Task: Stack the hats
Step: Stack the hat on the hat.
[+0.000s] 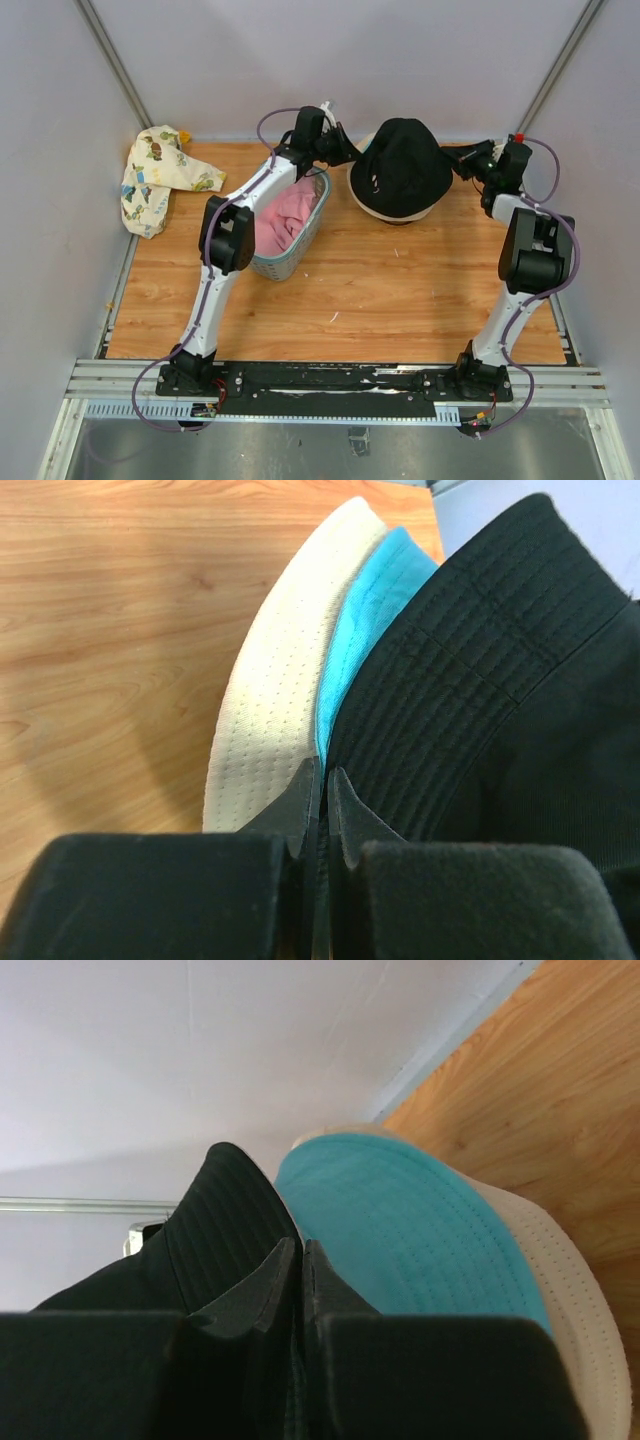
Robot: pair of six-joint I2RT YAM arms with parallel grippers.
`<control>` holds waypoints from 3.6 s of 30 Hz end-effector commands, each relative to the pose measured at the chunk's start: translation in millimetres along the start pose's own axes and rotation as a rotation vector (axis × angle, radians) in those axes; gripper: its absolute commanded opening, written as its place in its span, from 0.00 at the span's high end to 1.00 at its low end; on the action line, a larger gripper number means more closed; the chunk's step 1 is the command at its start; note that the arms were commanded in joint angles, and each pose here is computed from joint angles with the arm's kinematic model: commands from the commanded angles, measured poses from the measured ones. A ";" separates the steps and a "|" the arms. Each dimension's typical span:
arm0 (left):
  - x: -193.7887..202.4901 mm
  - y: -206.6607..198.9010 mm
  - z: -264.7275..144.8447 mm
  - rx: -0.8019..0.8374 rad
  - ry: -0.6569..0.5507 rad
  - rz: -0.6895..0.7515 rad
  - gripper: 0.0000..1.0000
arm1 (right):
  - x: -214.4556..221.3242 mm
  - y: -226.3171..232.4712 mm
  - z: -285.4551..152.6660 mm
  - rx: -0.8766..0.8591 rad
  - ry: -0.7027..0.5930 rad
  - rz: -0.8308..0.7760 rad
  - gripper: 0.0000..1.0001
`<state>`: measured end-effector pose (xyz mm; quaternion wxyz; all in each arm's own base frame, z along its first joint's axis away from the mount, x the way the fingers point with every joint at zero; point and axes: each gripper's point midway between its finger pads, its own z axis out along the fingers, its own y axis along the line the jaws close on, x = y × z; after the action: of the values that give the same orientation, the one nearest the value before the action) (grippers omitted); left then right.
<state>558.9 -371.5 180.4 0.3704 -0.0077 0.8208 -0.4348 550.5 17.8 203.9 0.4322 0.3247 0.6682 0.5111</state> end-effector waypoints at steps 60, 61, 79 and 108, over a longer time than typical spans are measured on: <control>46.4 -3.3 -12.8 -0.105 0.097 0.134 0.99 | 24.5 45.1 -108.1 -0.119 -0.077 -0.179 0.43; 46.3 -3.7 -12.6 -0.104 0.096 0.134 0.99 | 27.2 42.6 -104.4 -0.122 -0.062 -0.177 0.43; 48.0 -1.6 -8.8 -0.111 0.101 0.145 1.00 | 46.5 26.2 -72.0 -0.064 0.004 -0.176 0.93; 66.5 19.6 5.0 -0.173 0.151 0.159 0.99 | 61.8 -128.6 -67.9 0.313 0.004 -0.011 0.99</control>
<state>528.2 -383.5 154.2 0.3671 0.0482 0.8585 -0.3548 474.8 18.0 131.9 0.4289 0.3398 0.7011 0.4573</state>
